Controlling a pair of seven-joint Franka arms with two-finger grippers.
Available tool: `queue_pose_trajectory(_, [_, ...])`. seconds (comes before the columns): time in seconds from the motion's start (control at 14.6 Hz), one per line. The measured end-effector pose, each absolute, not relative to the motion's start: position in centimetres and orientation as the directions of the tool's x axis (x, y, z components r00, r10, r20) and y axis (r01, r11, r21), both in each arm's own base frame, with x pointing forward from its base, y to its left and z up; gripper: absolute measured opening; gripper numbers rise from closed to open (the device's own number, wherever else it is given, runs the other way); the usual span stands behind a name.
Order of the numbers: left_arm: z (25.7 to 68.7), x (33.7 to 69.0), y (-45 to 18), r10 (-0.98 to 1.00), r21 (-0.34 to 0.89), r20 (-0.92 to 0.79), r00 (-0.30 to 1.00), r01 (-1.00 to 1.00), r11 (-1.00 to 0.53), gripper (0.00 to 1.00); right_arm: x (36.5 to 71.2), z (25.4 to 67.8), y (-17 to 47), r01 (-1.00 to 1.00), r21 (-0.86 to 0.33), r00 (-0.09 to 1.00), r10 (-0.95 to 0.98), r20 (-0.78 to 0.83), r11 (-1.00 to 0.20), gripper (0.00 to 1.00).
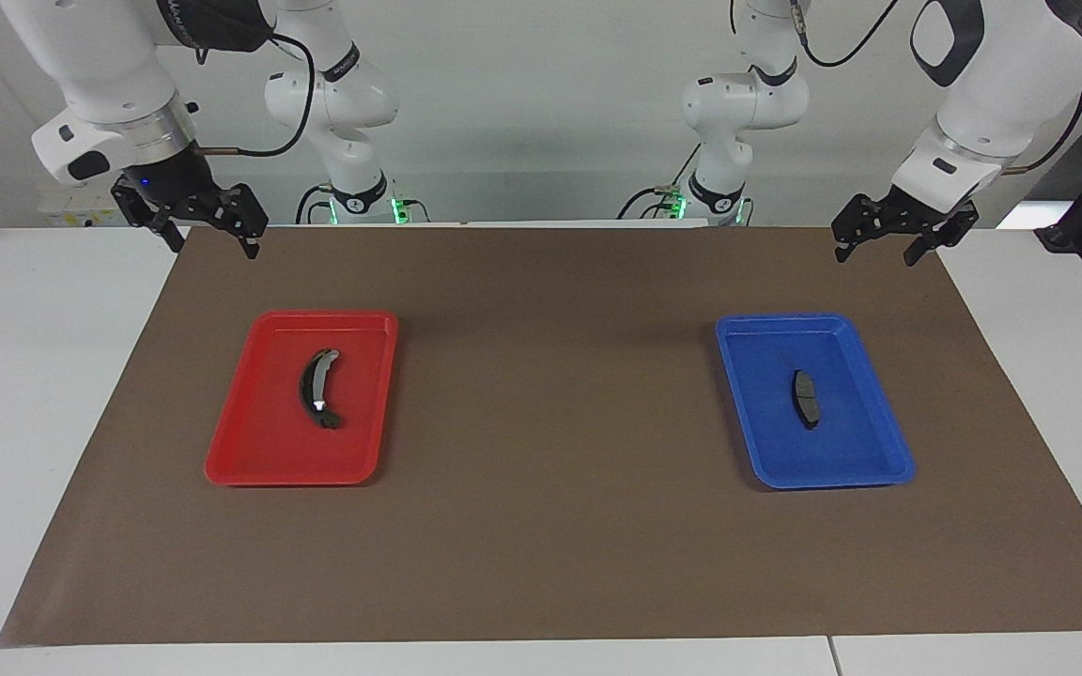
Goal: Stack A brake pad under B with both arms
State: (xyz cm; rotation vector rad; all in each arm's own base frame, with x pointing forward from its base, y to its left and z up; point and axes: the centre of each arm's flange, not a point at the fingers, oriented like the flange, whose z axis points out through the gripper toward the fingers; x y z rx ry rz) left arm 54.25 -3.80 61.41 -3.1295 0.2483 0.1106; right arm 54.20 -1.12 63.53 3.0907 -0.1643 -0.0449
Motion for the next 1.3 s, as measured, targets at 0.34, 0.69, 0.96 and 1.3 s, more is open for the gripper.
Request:
queue_pose_trajectory(0.34, [61.4, 54.2, -3.9, -0.159, 0.005, -0.07, 0.985, -0.159, -0.987, 0.99, 54.2, 63.5, -1.2, -0.107, 0.048, 0.994, -0.108, -0.027, -0.993, 1.0])
queue_pose_trajectory(0.69, [61.3, 54.4, -4.0, -0.16, 0.005, -0.067, 0.985, -0.16, -0.987, 0.99, 54.2, 63.5, -1.3, -0.109, 0.048, 0.994, -0.11, -0.027, -0.993, 1.0])
queue_pose_trajectory(0.96, [60.0, 55.4, -4.1, -0.162, 0.004, -0.044, 0.986, -0.162, -0.987, 0.98, 54.2, 63.5, -1.3, -0.109, 0.048, 0.994, -0.11, -0.028, -0.993, 1.0])
queue_pose_trajectory(1.3, [54.9, 57.2, -4.2, -0.163, 0.004, -0.022, 0.986, -0.163, -0.987, 0.98, 54.6, 59.1, -1.0, -0.099, 0.039, 0.994, -0.097, 0.049, -0.994, 1.0])
